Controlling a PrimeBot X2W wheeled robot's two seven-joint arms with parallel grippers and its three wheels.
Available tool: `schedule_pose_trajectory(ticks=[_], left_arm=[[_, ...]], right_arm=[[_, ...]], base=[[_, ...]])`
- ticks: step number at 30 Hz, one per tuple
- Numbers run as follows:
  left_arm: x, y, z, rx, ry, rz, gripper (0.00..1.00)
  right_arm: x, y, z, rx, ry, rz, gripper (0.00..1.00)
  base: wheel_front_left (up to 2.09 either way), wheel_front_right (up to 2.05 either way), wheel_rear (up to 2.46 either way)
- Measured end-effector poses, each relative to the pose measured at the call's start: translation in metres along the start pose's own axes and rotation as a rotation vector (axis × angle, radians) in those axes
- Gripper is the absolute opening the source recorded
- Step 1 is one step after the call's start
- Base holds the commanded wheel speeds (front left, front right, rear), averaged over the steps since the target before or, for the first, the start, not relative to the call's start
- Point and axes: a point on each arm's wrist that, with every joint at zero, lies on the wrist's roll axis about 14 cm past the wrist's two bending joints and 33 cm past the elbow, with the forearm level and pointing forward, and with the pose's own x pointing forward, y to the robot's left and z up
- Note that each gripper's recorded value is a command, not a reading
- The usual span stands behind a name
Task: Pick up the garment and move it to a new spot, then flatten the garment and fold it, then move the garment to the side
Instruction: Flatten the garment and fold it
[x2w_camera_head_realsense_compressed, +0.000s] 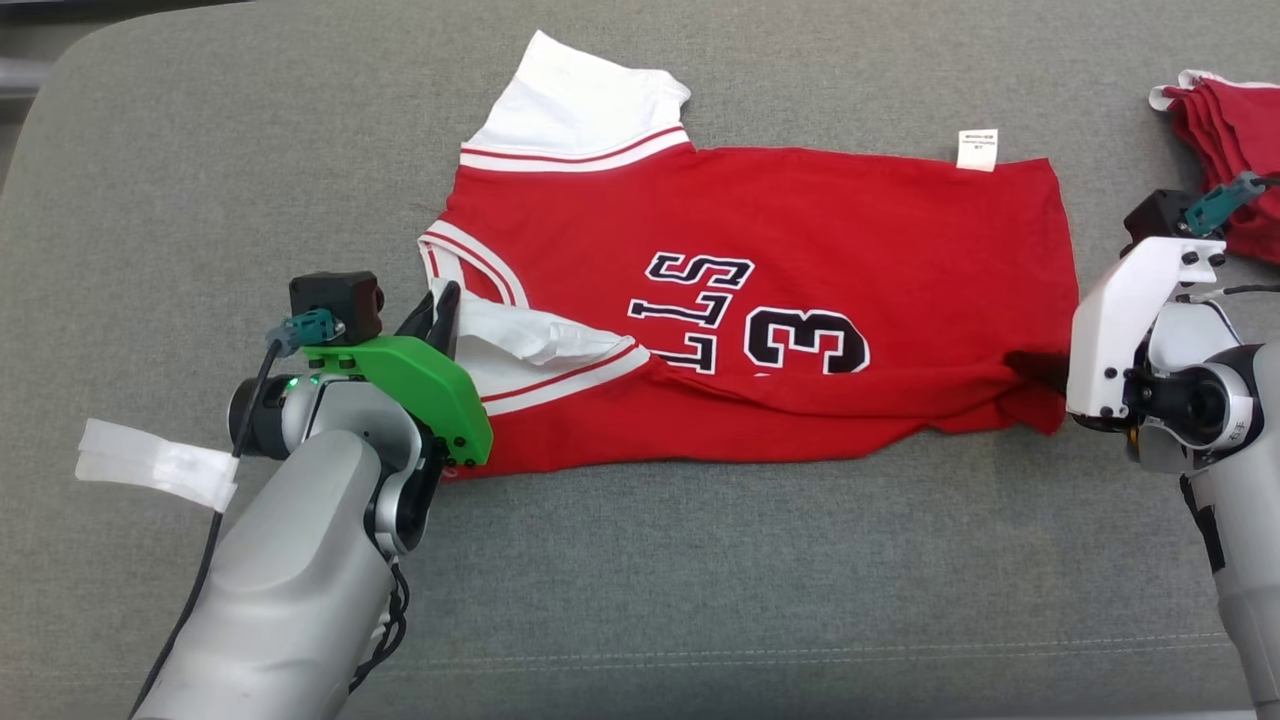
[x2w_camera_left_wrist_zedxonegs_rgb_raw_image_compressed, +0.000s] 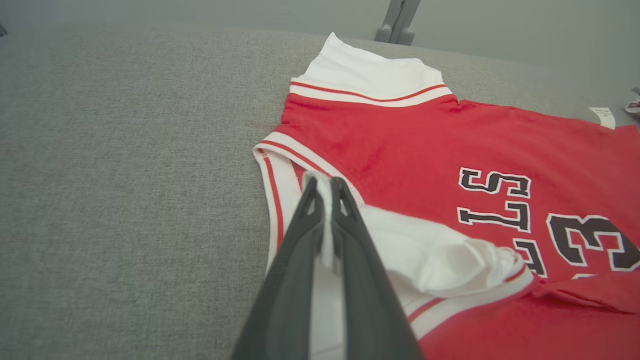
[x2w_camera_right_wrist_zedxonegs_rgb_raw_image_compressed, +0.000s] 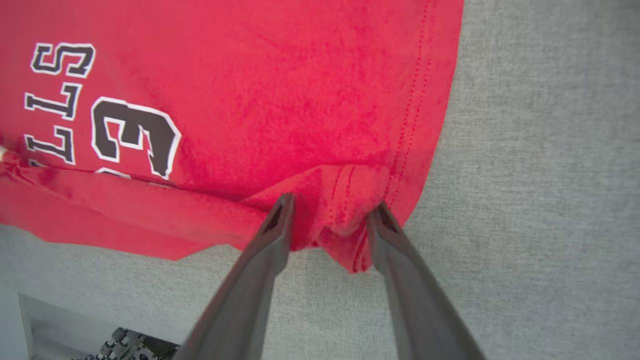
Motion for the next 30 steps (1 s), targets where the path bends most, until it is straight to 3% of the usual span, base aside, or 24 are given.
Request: schedule_pose_trajectory(ticks=[1, 2, 15, 30], left_arm=[[0.0, 0.0, -0.001, 0.0, 0.004, 0.001, 0.89], [0.001, 0.0, -0.002, 0.0, 0.006, 0.001, 1.0], [-0.005, 0.006, 0.006, 0.005, -0.031, 0.012, 1.0], [-0.038, -0.002, -0.008, -0.088, -0.109, -0.002, 1.0]], right_arm=[[0.0, 0.0, 0.001, 0.002, -0.004, -0.001, 1.0], [0.0, -0.001, 0.003, 0.003, -0.012, -0.002, 1.0], [-0.026, -0.009, 0.029, 0.011, -0.127, -0.014, 1.0], [-0.077, -0.029, 0.061, 0.027, -0.501, -0.046, 1.0]], base=[[0.0, 0.0, 0.0], [0.0, 0.0, 0.0], [0.0, 0.0, 0.0], [0.0, 0.0, 0.0]])
